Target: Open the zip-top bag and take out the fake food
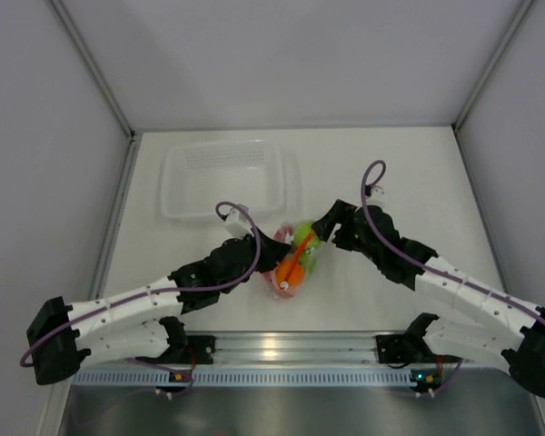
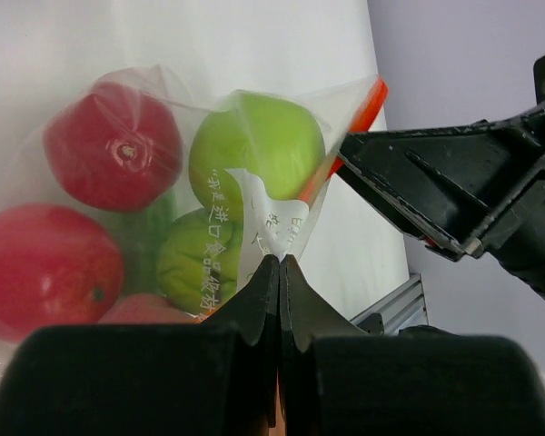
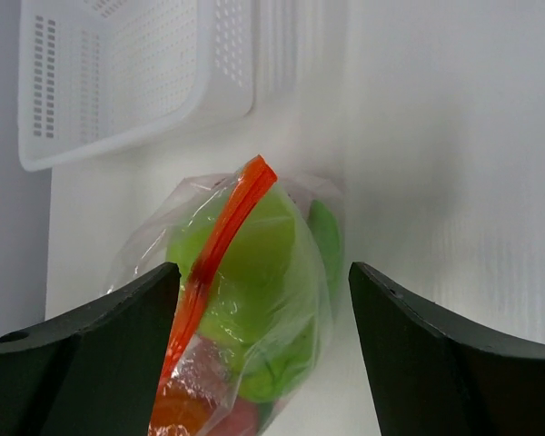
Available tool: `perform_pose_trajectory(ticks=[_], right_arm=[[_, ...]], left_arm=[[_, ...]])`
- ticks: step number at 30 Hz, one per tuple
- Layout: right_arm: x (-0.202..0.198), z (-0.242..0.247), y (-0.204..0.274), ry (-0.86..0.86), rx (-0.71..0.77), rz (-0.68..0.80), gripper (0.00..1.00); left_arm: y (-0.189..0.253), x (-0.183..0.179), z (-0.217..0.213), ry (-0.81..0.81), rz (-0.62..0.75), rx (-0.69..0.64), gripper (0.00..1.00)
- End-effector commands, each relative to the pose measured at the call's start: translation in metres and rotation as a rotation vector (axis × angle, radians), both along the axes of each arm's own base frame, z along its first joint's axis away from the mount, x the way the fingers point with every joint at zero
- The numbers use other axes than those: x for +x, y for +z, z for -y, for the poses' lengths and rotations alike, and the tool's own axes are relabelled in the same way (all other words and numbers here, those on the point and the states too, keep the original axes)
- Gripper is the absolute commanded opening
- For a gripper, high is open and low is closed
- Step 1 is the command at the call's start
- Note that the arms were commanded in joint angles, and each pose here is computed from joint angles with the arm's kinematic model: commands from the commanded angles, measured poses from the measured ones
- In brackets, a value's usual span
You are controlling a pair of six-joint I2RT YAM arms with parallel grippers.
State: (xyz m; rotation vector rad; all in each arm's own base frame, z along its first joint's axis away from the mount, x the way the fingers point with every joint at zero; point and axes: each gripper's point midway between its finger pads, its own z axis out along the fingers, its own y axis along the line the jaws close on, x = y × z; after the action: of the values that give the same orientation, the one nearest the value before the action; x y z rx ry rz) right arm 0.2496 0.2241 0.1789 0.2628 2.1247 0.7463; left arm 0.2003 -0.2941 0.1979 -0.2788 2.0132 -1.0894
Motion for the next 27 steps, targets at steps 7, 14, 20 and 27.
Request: perform_pose_trajectory(ticks=[7, 14, 20, 27], right_arm=[[0.037, -0.023, 0.034, -0.049, 0.058, 0.112, 0.70], [0.039, -0.025, 0.035, -0.046, 0.052, 0.115, 0.70], [0.046, -0.028, 0.032, -0.032, 0.030, 0.111, 0.57], [0.053, -0.026, 0.012, -0.014, -0.054, 0.096, 0.18]], left_arm=[[0.030, 0.006, 0.015, 0.002, 0.051, -0.105, 0.00], [0.009, 0.010, 0.021, 0.016, 0.012, -0.073, 0.00], [0.000, 0.010, 0.034, -0.010, -0.013, -0.076, 0.00], [0.004, 0.008, 0.031, -0.007, 0.000, -0.079, 0.00]])
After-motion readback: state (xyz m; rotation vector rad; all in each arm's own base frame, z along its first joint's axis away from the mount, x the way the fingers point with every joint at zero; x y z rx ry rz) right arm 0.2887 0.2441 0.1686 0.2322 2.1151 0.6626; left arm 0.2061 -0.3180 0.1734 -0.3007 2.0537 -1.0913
